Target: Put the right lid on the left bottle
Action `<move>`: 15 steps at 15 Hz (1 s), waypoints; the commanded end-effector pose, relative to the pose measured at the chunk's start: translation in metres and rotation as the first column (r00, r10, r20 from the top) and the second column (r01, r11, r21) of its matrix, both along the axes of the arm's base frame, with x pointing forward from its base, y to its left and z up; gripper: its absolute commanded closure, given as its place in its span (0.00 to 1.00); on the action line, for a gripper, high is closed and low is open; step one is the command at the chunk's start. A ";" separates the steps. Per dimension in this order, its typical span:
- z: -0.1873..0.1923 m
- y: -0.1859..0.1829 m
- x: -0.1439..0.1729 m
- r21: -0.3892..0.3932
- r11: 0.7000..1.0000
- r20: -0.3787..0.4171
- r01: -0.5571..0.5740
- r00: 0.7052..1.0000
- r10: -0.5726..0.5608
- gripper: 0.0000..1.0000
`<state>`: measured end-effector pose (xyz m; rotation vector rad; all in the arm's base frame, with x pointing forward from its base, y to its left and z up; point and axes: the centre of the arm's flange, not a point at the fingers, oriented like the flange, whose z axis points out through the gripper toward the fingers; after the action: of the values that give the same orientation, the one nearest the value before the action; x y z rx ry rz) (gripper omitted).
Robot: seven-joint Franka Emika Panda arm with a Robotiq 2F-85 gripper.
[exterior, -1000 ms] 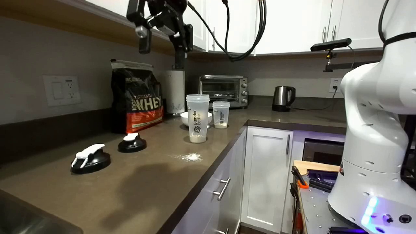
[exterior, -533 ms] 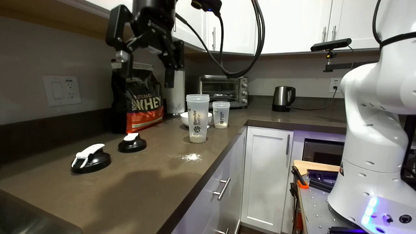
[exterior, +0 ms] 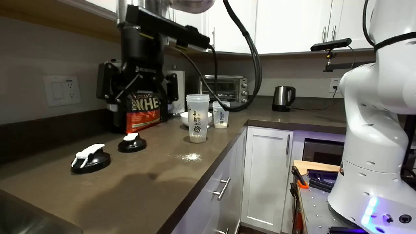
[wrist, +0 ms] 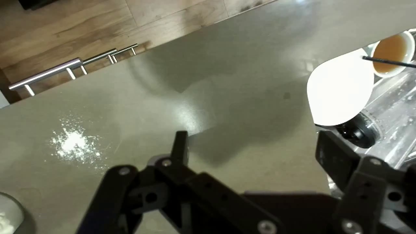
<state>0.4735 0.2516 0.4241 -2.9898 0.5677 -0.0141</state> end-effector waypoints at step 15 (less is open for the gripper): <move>-0.067 -0.037 0.127 -0.130 0.926 0.242 0.355 0.917 -0.318 0.00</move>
<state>0.5696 0.2091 0.3596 -2.9659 1.0203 -0.3634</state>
